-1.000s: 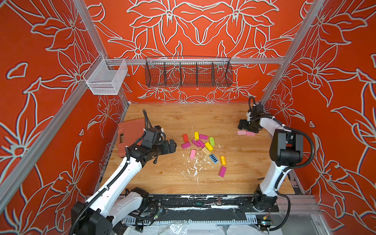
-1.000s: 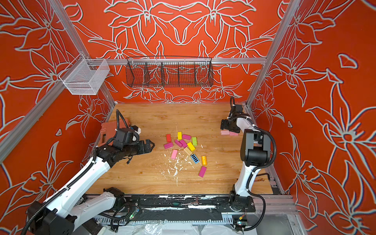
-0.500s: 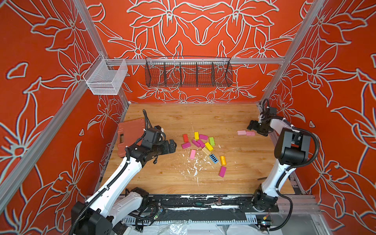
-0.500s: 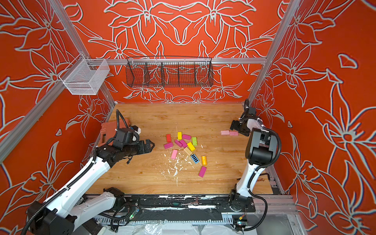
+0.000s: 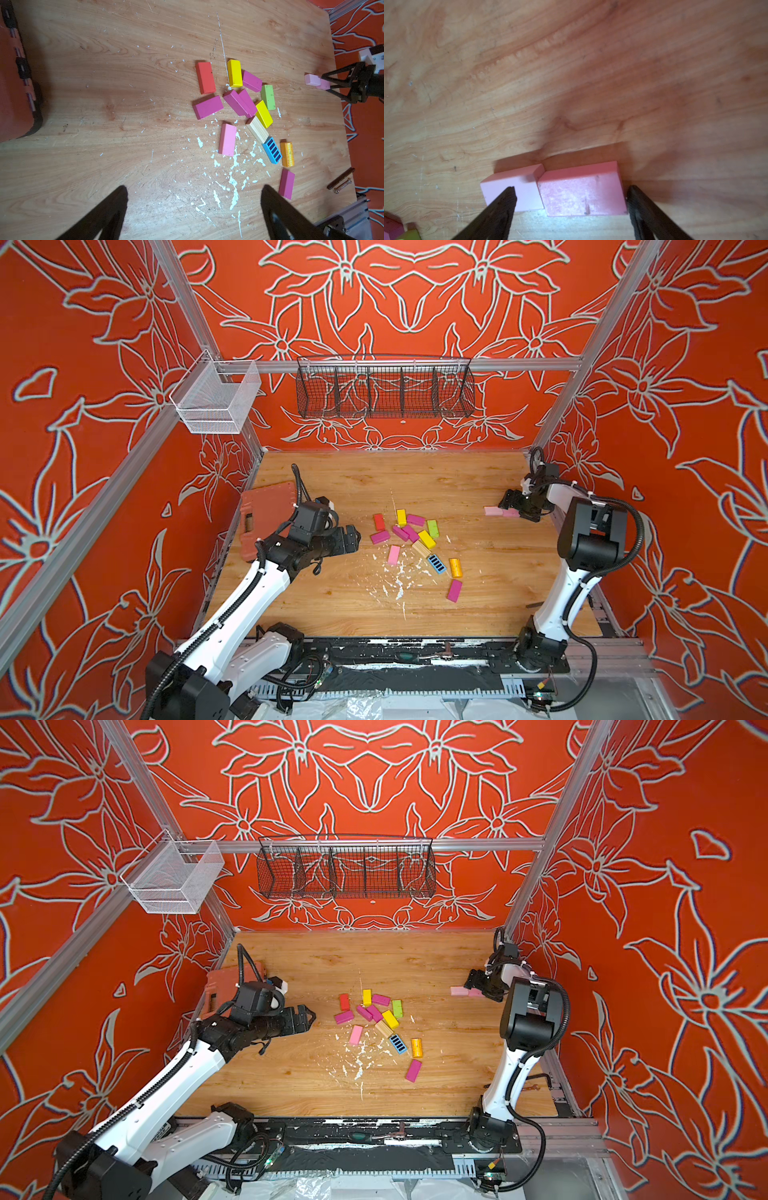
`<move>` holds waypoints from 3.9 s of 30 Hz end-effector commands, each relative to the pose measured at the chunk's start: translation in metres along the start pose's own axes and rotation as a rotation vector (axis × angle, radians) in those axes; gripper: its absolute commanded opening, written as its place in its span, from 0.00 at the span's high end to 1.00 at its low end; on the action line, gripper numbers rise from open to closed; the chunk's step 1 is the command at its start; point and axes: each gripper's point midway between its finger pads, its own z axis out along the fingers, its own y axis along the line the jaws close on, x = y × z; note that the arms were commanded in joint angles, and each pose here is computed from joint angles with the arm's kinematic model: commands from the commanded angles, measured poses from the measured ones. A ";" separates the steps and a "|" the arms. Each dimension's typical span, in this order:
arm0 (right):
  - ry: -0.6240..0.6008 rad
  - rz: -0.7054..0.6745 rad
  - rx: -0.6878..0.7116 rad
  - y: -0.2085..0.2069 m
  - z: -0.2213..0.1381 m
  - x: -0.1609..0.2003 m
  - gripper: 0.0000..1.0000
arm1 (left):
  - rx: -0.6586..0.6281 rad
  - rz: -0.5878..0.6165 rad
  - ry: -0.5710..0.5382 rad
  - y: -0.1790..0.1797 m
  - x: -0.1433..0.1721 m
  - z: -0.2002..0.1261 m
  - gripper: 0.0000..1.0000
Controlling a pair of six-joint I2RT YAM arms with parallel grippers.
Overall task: Assemble the number 7 with building blocks
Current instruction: Adjust the building block at the center of the board, then pick up the building block from the center of the board, then assemble the building block at the center of the board.
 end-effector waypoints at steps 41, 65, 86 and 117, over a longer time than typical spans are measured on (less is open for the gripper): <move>-0.027 -0.254 0.127 0.084 -0.066 0.082 0.14 | 0.024 -0.002 -0.023 -0.003 0.001 -0.013 0.03; 0.172 -0.482 0.222 0.123 -0.048 0.261 0.29 | 0.119 0.013 -0.040 -0.020 -0.002 -0.019 0.03; 0.214 -0.510 0.156 0.133 -0.024 0.228 0.68 | 0.088 0.008 -0.059 -0.013 -0.002 -0.020 0.03; 0.062 -0.321 0.308 0.009 -0.043 0.032 0.67 | 0.052 0.016 -0.084 -0.008 -0.008 -0.021 0.03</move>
